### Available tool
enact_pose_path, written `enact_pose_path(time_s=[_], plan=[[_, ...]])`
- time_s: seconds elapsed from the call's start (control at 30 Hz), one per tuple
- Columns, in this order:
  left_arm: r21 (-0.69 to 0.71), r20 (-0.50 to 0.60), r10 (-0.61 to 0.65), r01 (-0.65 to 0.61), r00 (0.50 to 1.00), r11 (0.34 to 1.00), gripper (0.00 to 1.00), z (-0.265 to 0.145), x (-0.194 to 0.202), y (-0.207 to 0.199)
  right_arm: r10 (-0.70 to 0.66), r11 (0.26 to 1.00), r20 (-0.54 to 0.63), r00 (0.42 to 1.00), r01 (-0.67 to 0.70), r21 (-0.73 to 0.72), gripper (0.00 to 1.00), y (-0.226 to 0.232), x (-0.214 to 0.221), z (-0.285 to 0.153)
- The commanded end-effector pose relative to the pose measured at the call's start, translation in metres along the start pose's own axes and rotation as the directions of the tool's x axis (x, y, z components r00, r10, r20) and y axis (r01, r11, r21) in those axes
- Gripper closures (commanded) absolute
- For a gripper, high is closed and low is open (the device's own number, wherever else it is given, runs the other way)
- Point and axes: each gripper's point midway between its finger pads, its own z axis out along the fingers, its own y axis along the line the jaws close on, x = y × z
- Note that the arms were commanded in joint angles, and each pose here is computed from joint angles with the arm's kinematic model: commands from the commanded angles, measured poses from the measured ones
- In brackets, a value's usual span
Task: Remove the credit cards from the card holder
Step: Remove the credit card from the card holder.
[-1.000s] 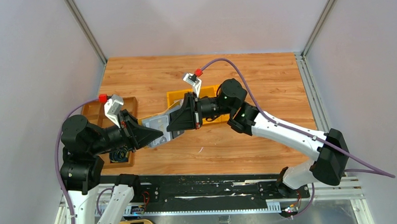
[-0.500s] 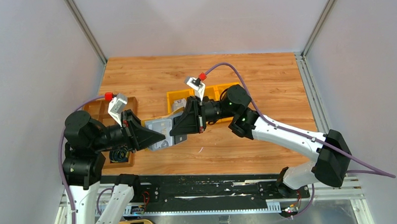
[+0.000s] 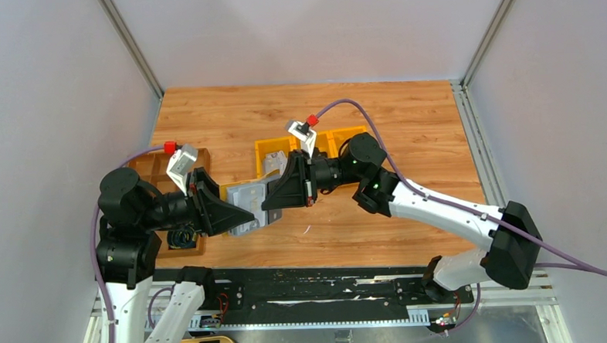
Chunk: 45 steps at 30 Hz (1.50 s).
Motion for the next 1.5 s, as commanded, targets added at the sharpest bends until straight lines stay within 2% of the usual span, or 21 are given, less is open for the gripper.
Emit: enact_pose_path(time_s=[0.0, 0.07, 0.13, 0.63, 0.97, 1.07, 1.13, 1.23, 1.3, 1.47], plan=[[0.110, -0.015, 0.081, -0.079, 0.997, 0.991, 0.66, -0.005, -0.004, -0.032, -0.009, 0.997, 0.029, 1.000, 0.006, 0.074, 1.00, -0.016, 0.000, -0.004], [0.109, -0.016, 0.076, -0.074, 0.997, 0.991, 0.72, -0.005, -0.004, -0.031, -0.013, 0.998, 0.021, 1.000, 0.012, 0.068, 1.00, -0.014, 0.002, -0.005], [0.107, -0.015, 0.076, -0.074, 0.997, 0.992, 0.73, -0.005, -0.005, -0.031, -0.019, 0.997, 0.014, 1.000, 0.018, 0.075, 1.00, -0.013, 0.003, -0.007], [0.097, -0.002, 0.090, -0.090, 0.996, 0.991, 0.73, -0.005, -0.012, -0.035, -0.046, 0.995, -0.004, 0.999, 0.047, 0.090, 1.00, -0.005, 0.011, -0.020], [0.034, 0.033, 0.122, -0.123, 0.992, 0.992, 0.82, -0.004, -0.021, -0.026, -0.060, 0.994, 0.011, 0.998, 0.059, 0.094, 1.00, 0.001, 0.010, -0.025], [0.005, 0.043, 0.127, -0.127, 0.991, 0.992, 0.88, -0.003, -0.022, -0.021, -0.062, 0.996, 0.017, 0.998, 0.060, 0.068, 1.00, 0.005, 0.005, -0.022], [-0.026, 0.047, 0.130, -0.129, 0.990, 0.991, 0.93, -0.004, -0.023, -0.016, -0.049, 0.998, 0.025, 0.998, 0.048, 0.052, 0.90, 0.008, 0.002, -0.020], [-0.093, 0.055, 0.147, -0.141, 0.988, 0.986, 1.00, -0.005, -0.024, -0.006, -0.043, 0.999, 0.061, 0.997, 0.043, 0.008, 0.69, 0.016, -0.007, -0.016], [-0.120, 0.057, 0.147, -0.139, 0.988, 0.983, 1.00, -0.006, -0.025, -0.002, -0.028, 1.000, 0.077, 0.997, 0.029, -0.010, 0.61, 0.017, -0.010, -0.013], [-0.125, 0.058, 0.144, -0.136, 0.988, 0.983, 1.00, -0.006, -0.025, -0.001, -0.021, 0.999, 0.086, 0.996, 0.025, -0.041, 0.59, 0.020, -0.017, -0.006]])
